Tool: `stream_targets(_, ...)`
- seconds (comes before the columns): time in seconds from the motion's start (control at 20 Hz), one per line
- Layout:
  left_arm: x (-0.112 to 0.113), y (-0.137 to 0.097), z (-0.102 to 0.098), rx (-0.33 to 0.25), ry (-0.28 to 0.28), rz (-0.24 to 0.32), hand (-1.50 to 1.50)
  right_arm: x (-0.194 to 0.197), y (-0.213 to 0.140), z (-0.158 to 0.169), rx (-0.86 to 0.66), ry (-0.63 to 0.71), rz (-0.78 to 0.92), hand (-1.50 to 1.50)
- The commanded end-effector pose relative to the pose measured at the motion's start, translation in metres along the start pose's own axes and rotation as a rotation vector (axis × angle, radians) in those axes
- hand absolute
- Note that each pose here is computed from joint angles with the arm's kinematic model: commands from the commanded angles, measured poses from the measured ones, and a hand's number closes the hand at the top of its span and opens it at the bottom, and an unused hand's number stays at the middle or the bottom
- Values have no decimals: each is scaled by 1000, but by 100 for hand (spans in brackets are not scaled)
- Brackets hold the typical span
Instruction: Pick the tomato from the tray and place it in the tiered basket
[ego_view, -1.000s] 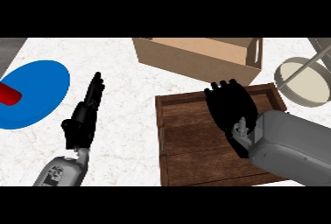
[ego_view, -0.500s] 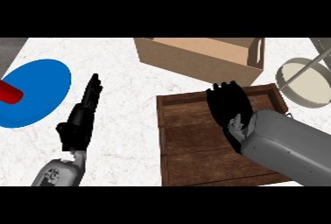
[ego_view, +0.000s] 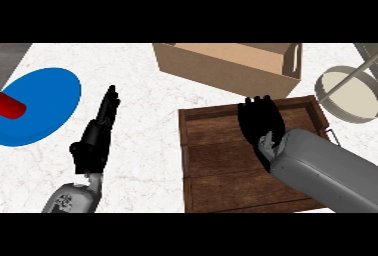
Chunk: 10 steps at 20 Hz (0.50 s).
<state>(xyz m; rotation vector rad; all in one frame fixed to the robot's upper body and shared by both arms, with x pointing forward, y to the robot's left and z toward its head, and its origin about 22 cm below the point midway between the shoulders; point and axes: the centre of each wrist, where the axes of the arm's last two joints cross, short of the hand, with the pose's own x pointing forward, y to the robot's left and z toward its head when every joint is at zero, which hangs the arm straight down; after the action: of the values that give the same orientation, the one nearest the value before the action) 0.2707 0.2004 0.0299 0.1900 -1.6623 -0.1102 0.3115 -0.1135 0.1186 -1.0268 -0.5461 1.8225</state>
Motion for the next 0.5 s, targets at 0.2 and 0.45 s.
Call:
stream_targets(0.2,-6,-6,7,-13,4,8,0,-6,31,-12,12,89,-2,-150)
stream_targets(0.45,-4,-14,6,7,-12,-12,0,-6,15,-22,27,94,2,-150)
